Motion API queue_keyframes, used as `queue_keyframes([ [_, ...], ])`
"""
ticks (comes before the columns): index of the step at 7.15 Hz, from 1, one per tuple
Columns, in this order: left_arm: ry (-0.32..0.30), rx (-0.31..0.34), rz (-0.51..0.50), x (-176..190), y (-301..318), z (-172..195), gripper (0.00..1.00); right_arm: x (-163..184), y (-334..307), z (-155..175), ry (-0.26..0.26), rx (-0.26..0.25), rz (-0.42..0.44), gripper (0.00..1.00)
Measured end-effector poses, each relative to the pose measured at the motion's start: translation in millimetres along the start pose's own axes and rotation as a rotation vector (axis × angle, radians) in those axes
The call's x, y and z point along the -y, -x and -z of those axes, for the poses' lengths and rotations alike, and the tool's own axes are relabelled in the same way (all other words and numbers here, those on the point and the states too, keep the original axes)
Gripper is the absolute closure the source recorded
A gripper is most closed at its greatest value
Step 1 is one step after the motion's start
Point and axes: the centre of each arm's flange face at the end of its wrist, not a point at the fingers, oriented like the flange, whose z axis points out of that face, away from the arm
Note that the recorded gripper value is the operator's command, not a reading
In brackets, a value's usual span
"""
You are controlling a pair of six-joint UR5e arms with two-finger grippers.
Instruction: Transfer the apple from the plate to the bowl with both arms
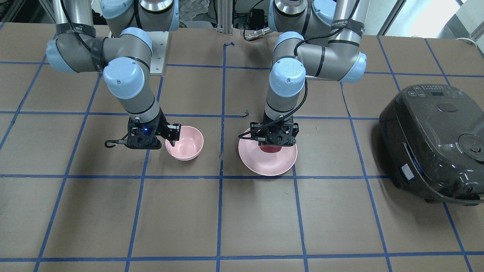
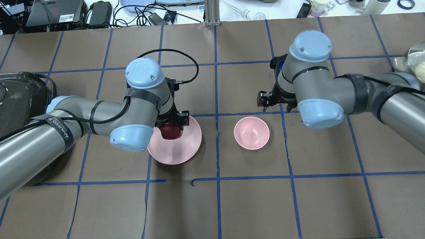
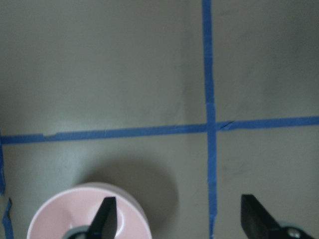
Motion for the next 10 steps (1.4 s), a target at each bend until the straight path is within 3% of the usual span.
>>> queue_keyframes([
  [3, -0.005, -0.061, 0.100, 22.7, -47.7, 31.1, 1.00, 63.5, -37.8, 117.4, -0.035, -0.039, -0.070, 0.00],
  [5, -0.011, -0.085, 0.157, 33.3, -97.9, 29.7, 1.00, 64.9, -53.2, 171.8, 0.004, -0.049, -0.096, 0.00],
  [6, -0.022, -0.095, 0.177, 39.9, -126.5, 30.1, 1.00, 64.6, -52.9, 199.0, -0.021, -0.048, -0.097, 0.00],
  [8, -0.032, -0.107, 0.203, 48.6, -184.6, 23.6, 1.00, 63.3, -49.5, 222.1, -0.054, -0.034, -0.096, 0.00],
  [10, -0.006, -0.085, 0.225, 31.0, -224.7, 1.1, 1.00, 56.3, -46.2, 225.3, -0.068, -0.015, -0.091, 0.00],
])
